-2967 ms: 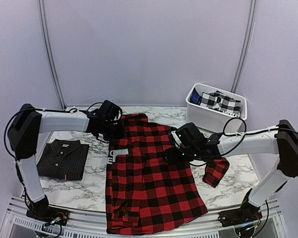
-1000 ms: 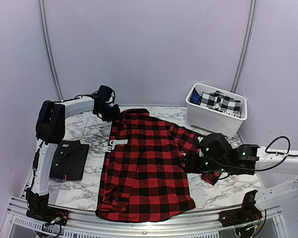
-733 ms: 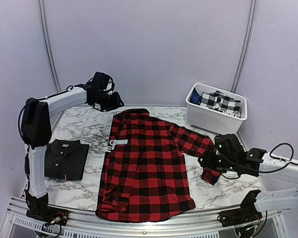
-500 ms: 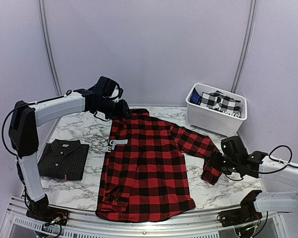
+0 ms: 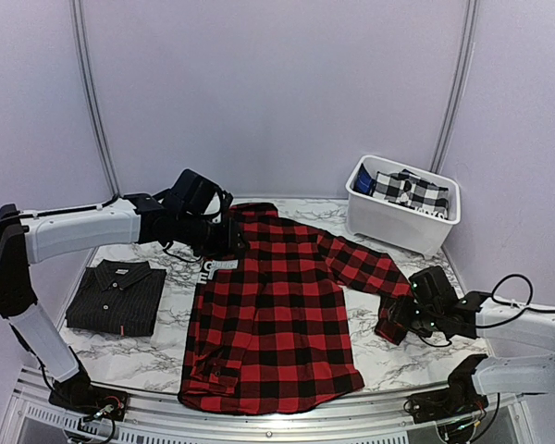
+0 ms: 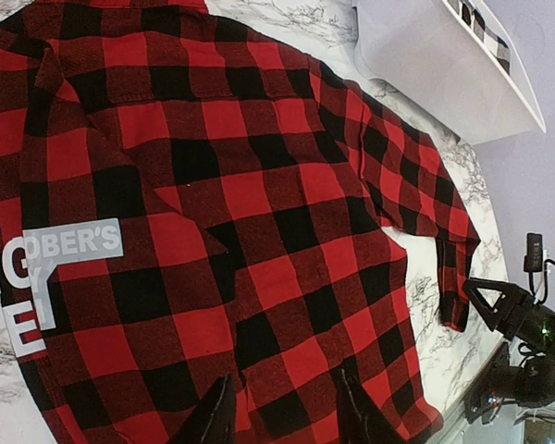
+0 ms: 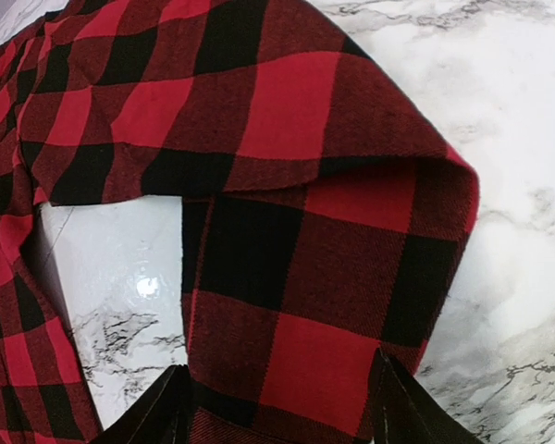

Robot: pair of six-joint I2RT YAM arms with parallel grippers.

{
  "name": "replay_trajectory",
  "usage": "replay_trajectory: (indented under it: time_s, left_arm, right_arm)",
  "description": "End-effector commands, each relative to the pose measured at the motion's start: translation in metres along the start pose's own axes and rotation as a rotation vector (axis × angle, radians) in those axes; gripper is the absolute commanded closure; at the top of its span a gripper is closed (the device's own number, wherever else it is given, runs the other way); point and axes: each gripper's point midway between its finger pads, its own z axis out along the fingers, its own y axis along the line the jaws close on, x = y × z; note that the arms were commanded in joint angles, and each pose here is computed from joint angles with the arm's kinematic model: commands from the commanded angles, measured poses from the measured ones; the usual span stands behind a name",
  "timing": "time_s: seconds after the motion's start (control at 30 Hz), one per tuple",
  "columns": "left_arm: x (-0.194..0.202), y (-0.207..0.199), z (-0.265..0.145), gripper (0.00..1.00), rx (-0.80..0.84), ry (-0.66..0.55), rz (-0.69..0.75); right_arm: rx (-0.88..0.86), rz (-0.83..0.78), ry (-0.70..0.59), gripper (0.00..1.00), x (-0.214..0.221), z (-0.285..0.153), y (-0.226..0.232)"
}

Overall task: Fold and stack the long sleeve shirts
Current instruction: Pick up the sleeve from the center of the board.

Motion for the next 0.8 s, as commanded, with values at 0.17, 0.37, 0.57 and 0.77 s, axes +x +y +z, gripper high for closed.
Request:
replay_trajectory:
  time_s: [0.17, 0.37, 0.57, 0.77]
  left_arm:
    - [-0.007, -0.012, -0.020, 0.61, 0.049, -0.056, -0.004]
    - [-0.007, -0.013, -0.021, 0.61, 0.058, -0.057, -0.006]
    - [-0.006, -0.014, -0.024, 0.61, 0.060, -0.060, -0.001]
    - [-0.007, -0.015, -0.025, 0.61, 0.067, -0.064, 0.002]
  right_arm:
    - [0.175, 0.068, 0.006, 0.41, 0.006, 0.005, -0.035]
    - [0.204, 0.030, 0.079, 0.47, 0.018, 0.015, -0.035]
    - [0.217, -0.009, 0.012, 0.45, -0.009, -0.006, -0.027]
    - [0.269, -0.005, 0.025, 0.40, -0.008, -0.022, -0.039]
